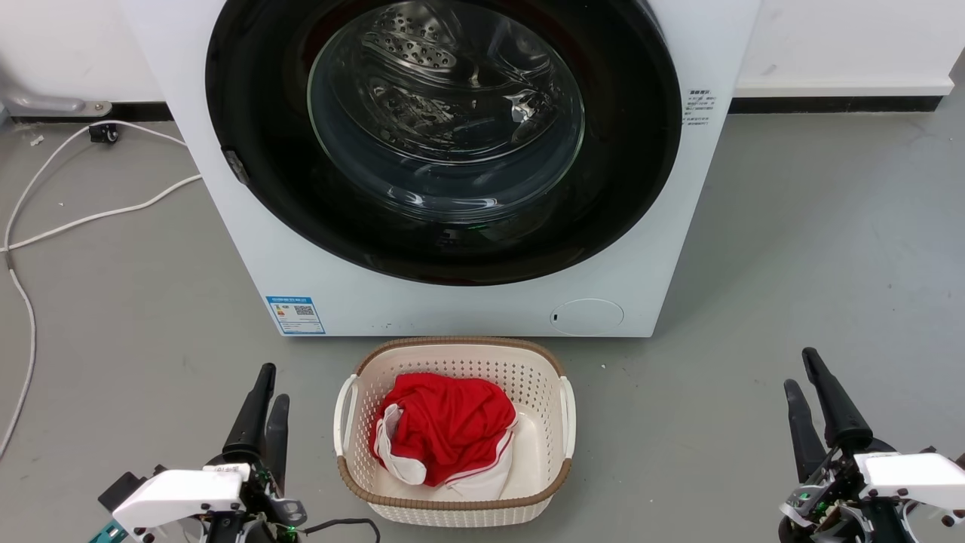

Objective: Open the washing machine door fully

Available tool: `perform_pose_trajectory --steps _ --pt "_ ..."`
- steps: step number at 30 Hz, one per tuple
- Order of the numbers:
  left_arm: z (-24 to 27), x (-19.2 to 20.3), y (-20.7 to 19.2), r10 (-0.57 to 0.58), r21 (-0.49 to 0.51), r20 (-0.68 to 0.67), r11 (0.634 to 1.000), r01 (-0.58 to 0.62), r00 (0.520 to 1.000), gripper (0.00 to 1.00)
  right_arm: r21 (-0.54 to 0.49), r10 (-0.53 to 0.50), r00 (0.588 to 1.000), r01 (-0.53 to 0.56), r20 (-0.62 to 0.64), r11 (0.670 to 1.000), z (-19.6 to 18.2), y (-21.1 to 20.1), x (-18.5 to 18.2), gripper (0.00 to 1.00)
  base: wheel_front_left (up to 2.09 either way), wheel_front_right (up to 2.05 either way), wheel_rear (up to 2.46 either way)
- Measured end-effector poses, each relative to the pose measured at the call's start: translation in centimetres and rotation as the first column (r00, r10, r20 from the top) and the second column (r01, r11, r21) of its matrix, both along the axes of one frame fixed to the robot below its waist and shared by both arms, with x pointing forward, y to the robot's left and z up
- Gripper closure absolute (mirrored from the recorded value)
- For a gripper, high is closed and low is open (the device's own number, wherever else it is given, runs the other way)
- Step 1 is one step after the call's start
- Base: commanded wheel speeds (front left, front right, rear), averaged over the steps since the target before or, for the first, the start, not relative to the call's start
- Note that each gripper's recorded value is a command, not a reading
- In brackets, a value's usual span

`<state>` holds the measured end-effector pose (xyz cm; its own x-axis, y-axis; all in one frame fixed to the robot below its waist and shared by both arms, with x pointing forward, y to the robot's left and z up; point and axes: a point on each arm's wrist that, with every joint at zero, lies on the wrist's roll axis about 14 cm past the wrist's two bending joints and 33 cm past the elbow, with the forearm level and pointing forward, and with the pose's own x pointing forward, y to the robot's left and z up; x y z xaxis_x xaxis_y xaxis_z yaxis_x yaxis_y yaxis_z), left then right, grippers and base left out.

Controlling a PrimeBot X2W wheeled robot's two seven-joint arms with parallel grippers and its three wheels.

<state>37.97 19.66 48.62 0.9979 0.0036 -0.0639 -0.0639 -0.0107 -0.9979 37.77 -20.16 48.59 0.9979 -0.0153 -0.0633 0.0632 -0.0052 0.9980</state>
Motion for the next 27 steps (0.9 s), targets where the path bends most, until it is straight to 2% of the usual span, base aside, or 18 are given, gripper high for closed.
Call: perform_pose_trajectory --steps 9,16,22,27 --pt "0.9 0.3 -0.5 0.004 0.052 0.026 0.999 -0.005 1.000 0.00 -0.052 -0.025 0.999 0.026 0.026 0.998 0.9 -0.3 0.0 0.00 0.00 0.00 0.00" --pt "2.5 0.6 -0.5 0.004 0.169 0.073 0.985 -0.017 0.997 0.00 -0.177 -0.030 0.998 0.040 0.061 0.983 2.1 -0.4 0.2 0.00 0.00 0.00 0.00" --pt "3.8 0.9 -0.9 -0.008 0.283 0.111 0.959 -0.024 0.994 0.00 -0.340 -0.013 0.995 0.046 0.097 0.939 3.4 -0.2 0.3 0.00 0.00 0.00 0.00" --pt "4.8 1.3 -1.5 -0.033 0.395 0.139 0.918 -0.025 0.990 0.00 -0.438 0.002 0.993 0.051 0.119 0.898 4.2 0.2 0.2 0.00 0.00 0.00 0.00"
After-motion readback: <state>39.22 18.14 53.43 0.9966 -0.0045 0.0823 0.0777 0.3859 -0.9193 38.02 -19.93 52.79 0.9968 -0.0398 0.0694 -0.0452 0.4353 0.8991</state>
